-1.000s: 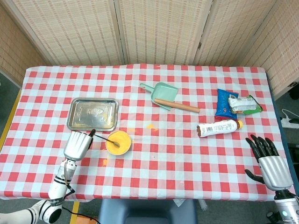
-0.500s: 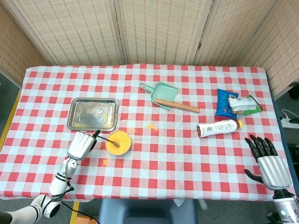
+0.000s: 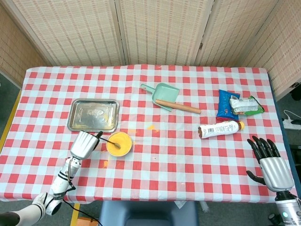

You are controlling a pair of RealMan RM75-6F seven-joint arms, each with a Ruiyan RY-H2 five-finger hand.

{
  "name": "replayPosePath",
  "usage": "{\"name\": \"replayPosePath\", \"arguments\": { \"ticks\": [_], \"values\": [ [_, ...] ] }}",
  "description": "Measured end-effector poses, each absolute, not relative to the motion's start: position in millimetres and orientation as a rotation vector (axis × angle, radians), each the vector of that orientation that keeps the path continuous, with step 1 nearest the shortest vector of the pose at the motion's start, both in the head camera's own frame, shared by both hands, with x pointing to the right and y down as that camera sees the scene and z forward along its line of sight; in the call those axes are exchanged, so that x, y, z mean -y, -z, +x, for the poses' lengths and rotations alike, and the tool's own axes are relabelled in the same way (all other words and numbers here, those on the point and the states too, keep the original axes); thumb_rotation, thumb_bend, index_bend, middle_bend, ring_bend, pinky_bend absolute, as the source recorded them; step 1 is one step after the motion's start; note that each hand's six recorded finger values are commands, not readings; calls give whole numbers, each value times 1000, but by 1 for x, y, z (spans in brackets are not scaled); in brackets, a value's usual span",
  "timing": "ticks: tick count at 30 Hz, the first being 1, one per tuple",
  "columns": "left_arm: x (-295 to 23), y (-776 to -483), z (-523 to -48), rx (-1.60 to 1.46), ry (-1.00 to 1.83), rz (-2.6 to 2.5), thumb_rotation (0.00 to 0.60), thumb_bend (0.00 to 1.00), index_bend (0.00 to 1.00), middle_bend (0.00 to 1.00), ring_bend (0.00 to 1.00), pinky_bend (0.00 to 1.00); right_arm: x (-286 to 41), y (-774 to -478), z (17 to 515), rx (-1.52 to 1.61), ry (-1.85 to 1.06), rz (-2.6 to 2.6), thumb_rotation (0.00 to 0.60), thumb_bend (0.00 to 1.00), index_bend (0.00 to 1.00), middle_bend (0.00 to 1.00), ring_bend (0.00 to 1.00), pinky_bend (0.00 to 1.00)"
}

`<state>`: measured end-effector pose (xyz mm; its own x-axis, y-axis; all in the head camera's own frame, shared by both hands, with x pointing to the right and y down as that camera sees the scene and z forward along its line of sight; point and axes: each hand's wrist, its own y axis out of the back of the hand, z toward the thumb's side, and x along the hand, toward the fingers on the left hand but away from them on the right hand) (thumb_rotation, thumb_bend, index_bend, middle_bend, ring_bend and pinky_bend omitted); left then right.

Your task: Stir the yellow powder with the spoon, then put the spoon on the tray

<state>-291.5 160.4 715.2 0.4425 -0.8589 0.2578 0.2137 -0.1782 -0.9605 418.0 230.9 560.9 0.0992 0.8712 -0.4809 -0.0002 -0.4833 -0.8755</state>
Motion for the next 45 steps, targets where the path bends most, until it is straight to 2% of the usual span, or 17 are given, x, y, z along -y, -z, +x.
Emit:
{"name": "replayPosePath", "arguments": {
  "ticks": [45],
  "values": [
    [-154, -726, -305, -602, 1120, -1430, 600, 432, 552, 1000, 1000, 1000, -231, -568, 417, 851, -1502, -1624, 600, 86, 0, 0, 0, 0]
  ]
}}
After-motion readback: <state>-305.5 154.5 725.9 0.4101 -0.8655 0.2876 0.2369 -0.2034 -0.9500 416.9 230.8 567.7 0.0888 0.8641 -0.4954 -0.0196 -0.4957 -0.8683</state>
